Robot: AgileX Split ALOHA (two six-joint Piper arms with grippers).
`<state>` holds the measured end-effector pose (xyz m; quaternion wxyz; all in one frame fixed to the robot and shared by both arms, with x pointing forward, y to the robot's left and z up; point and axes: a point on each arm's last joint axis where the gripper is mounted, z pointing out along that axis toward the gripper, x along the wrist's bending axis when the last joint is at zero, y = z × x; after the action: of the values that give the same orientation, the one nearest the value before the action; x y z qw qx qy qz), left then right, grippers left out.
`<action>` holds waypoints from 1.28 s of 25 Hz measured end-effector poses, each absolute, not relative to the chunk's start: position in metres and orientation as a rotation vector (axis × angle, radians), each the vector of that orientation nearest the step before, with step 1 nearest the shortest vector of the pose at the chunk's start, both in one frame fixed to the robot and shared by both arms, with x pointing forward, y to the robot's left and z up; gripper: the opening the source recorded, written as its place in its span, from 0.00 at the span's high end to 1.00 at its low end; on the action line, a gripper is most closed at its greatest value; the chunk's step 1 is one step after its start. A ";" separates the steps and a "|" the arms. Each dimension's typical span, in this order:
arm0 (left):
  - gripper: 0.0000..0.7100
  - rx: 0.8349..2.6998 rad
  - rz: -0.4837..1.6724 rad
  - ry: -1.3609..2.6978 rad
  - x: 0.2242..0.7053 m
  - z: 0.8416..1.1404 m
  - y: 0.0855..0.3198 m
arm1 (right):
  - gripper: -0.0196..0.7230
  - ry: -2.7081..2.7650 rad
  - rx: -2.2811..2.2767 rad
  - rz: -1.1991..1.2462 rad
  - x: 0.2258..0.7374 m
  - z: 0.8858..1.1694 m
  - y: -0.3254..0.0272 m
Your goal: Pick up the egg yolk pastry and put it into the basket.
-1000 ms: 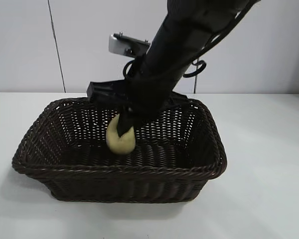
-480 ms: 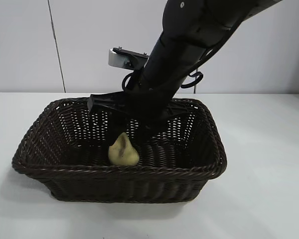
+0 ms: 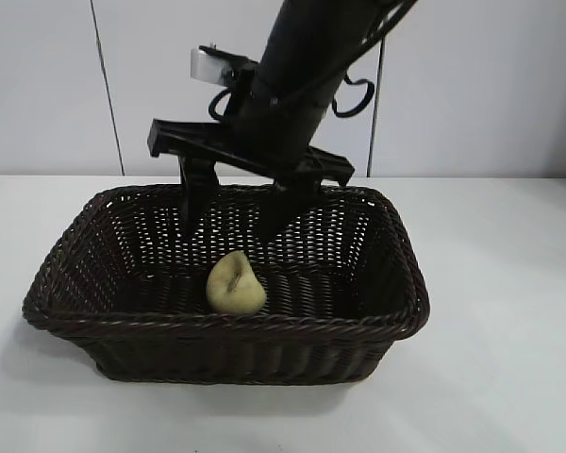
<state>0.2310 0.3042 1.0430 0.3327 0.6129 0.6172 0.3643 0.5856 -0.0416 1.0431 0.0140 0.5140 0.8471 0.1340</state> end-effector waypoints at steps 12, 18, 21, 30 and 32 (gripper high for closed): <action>0.24 1.601 0.951 1.612 0.231 1.043 0.304 | 0.28 2.513 1.618 0.309 0.604 1.046 -0.071; 0.24 1.601 0.951 1.612 0.231 1.043 0.304 | 0.28 2.338 1.794 0.262 0.639 1.046 -0.140; 0.24 1.601 0.951 1.612 0.231 1.043 0.304 | 0.28 2.236 1.881 0.229 0.653 1.046 -0.181; 0.24 1.601 0.951 1.612 0.231 1.043 0.304 | 0.28 1.996 2.091 0.168 0.669 1.046 -0.278; 0.24 1.601 0.951 1.612 0.231 1.043 0.304 | 0.28 1.978 2.107 0.165 0.670 1.046 -0.285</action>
<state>0.2310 0.3042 1.0430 0.3327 0.6129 0.6172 0.3643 0.6696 -0.2850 1.0461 0.1232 0.7223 0.6782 0.0564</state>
